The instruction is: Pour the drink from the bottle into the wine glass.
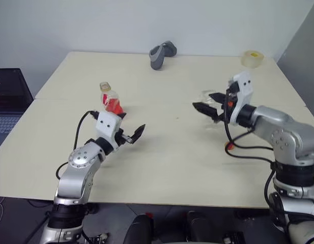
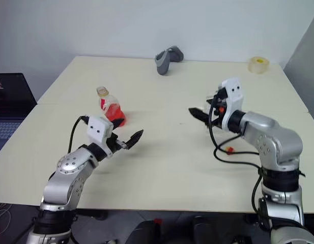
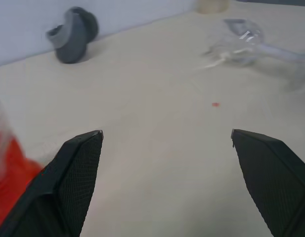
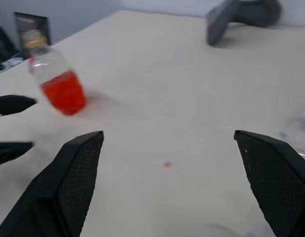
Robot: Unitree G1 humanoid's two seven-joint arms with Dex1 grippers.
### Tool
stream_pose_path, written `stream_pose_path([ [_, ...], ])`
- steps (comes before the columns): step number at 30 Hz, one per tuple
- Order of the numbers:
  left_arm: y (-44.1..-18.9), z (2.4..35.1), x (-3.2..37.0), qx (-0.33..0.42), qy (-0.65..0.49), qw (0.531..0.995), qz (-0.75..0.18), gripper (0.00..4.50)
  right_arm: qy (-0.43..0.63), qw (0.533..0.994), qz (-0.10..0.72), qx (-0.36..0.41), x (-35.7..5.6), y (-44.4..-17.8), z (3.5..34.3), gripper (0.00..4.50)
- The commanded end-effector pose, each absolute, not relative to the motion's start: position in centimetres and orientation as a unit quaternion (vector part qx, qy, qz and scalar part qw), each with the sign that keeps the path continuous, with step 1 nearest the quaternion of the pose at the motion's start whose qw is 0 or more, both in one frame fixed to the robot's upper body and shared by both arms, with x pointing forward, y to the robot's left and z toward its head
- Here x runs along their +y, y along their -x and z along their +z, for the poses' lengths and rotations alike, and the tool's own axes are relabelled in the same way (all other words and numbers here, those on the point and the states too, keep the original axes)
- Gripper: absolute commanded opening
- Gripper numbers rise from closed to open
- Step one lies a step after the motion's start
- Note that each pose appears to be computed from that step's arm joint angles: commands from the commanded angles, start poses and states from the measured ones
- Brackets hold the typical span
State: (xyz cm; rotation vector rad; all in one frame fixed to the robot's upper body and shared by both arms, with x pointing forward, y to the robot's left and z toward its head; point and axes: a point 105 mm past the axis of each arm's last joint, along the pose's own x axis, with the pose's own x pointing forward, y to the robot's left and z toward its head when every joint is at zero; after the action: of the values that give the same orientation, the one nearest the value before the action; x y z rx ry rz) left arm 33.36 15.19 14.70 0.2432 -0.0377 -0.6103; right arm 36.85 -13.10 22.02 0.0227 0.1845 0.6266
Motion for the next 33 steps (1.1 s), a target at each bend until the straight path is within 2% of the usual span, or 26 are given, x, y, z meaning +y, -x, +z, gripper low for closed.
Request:
stream_pose_path([
  [1, -33.8, 16.1, 13.2, -0.035, -0.143, 0.922, -0.358, 4.47, -0.034, 0.962, 0.218, 0.162, -16.0, -40.3, 22.1, 4.5],
  [6, -34.4, 16.1, 12.1, -0.041, -0.157, 0.909, -0.385, 4.47, 0.008, 0.96, 0.17, 0.222, -17.6, -43.4, 21.2, 4.5],
  [11, -34.7, 16.0, 11.1, -0.051, -0.164, 0.9, -0.4, 4.47, 0.067, 0.948, 0.159, 0.266, -18.0, -45.2, 19.5, 4.5],
  [17, -34.9, 16.2, 10.7, -0.058, -0.166, 0.898, -0.403, 4.47, 0.1, 0.933, 0.189, 0.289, -16.4, -45.8, 18.8, 4.5],
  [25, -35.0, 16.3, 10.2, -0.061, -0.168, 0.897, -0.403, 4.47, 0.185, 0.91, 0.192, 0.316, -16.3, -45.8, 16.2, 4.5],
  [28, -35.1, 16.3, 10.0, -0.063, -0.169, 0.897, -0.404, 4.5, 0.218, 0.903, 0.193, 0.316, -16.3, -45.9, 16.0, 3.91],
  [33, -35.1, 16.3, 10.0, -0.064, -0.172, 0.896, -0.404, 4.5, 0.276, 0.881, 0.227, 0.31, -15.7, -45.9, 16.7, 2.15],
])
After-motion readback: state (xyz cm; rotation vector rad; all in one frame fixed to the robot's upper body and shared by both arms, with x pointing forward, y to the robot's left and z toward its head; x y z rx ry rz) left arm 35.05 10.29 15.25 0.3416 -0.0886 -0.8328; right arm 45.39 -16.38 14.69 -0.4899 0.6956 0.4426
